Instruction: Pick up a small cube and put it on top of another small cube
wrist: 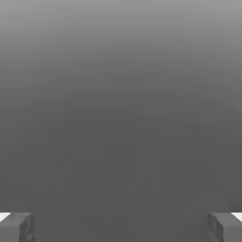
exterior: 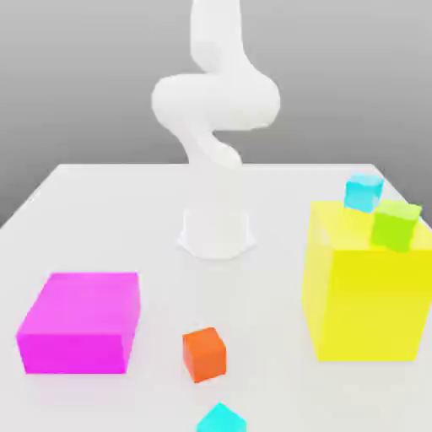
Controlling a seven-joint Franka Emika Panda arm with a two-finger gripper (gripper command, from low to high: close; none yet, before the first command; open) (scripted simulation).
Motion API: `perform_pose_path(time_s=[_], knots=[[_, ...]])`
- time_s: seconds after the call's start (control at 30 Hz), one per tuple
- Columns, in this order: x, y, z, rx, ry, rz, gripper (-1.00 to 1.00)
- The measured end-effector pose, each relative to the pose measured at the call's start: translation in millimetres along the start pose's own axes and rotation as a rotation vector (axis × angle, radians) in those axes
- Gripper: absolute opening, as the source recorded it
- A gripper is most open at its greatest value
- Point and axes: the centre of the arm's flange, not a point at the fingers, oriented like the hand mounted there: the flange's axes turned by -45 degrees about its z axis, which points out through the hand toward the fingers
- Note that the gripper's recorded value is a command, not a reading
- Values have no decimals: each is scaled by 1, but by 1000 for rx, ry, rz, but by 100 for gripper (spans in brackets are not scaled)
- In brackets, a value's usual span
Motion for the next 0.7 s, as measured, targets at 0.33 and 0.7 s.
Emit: perform_pose_path(time_s=[0.33, 0.7], knots=[[-112, 6, 227, 35, -362, -188, 0], [-307, 6, 352, 152, -697, -349, 0]])
